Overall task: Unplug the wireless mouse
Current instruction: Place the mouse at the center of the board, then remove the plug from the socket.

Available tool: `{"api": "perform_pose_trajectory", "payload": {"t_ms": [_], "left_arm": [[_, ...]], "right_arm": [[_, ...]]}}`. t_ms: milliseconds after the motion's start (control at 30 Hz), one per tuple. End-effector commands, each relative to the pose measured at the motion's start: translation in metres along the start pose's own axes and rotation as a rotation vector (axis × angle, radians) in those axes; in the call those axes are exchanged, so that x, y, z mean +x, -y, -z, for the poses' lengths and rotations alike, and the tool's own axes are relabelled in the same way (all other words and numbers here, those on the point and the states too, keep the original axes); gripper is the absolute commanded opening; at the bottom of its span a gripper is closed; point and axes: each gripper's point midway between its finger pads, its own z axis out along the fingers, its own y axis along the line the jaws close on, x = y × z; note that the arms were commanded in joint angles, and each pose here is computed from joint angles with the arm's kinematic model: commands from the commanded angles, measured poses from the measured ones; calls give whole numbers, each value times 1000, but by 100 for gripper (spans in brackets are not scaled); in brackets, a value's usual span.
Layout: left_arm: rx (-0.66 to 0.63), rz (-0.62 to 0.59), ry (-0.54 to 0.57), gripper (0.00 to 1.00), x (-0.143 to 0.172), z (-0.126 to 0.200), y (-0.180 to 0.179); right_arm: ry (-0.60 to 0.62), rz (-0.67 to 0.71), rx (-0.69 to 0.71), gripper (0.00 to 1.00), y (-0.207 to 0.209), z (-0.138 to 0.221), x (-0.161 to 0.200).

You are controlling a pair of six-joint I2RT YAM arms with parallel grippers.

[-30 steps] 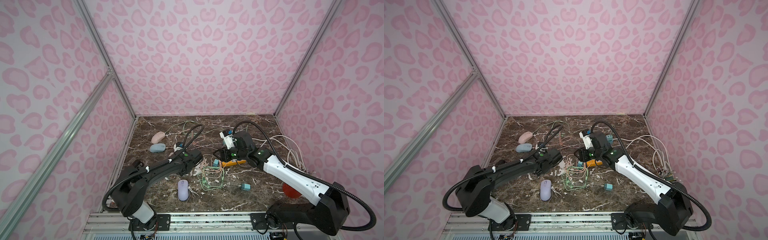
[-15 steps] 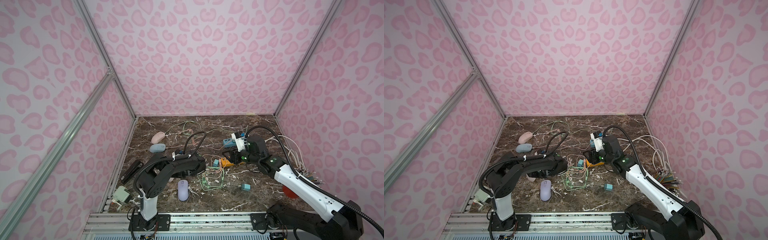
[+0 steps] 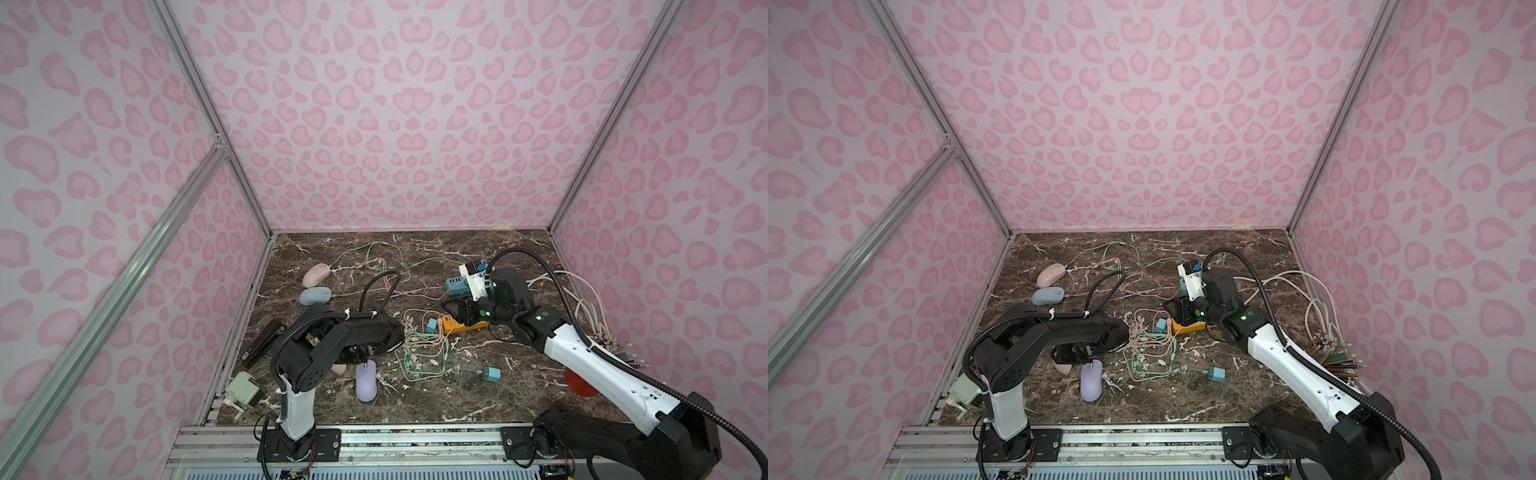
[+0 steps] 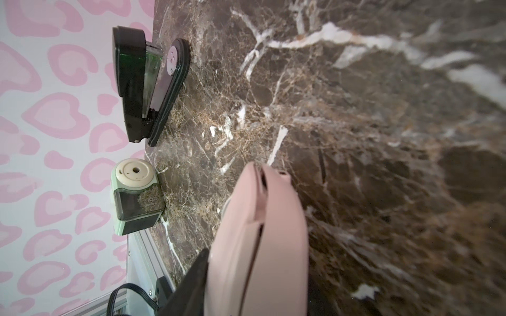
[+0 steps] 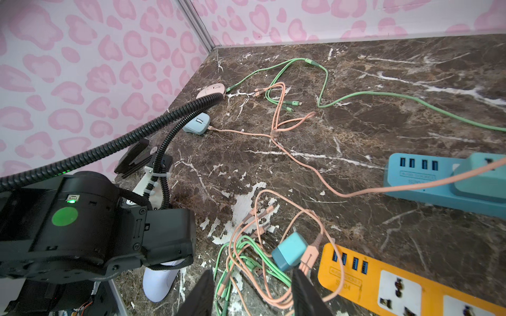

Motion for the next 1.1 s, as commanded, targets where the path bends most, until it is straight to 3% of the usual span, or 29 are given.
{"api": "perform_pose_trajectory", "payload": {"t_ms": [0, 233, 400, 500, 600, 700, 833, 1000, 1067], "left_arm": [[1, 5, 13, 99, -2, 0, 0], [140, 11, 9, 99, -9, 15, 18], [378, 40, 136, 99, -60, 82, 18], [594, -5, 285, 99, -89, 133, 22], [819, -120, 430, 99, -99, 172, 55], [979, -229, 476, 84, -101, 199, 92], [1111, -342, 510, 81, -109, 230, 132], [1244, -411, 546, 85, -128, 263, 177], [1278, -417, 542, 82, -141, 272, 194]], "right_arm": [[12, 7, -10, 48, -2, -1, -3], [5, 1, 4, 48, 2, -4, -2], [-16, 3, 90, 48, 18, -8, 1], [-43, -25, 213, 47, 44, -10, 5], [-73, -111, 258, 44, 75, -13, 6], [-98, -183, 318, 43, 104, -15, -2], [-80, -196, 363, 42, 119, -27, -13], [-87, -194, 544, 42, 159, -28, -15], [-79, -189, 567, 41, 163, -25, -16]]}}
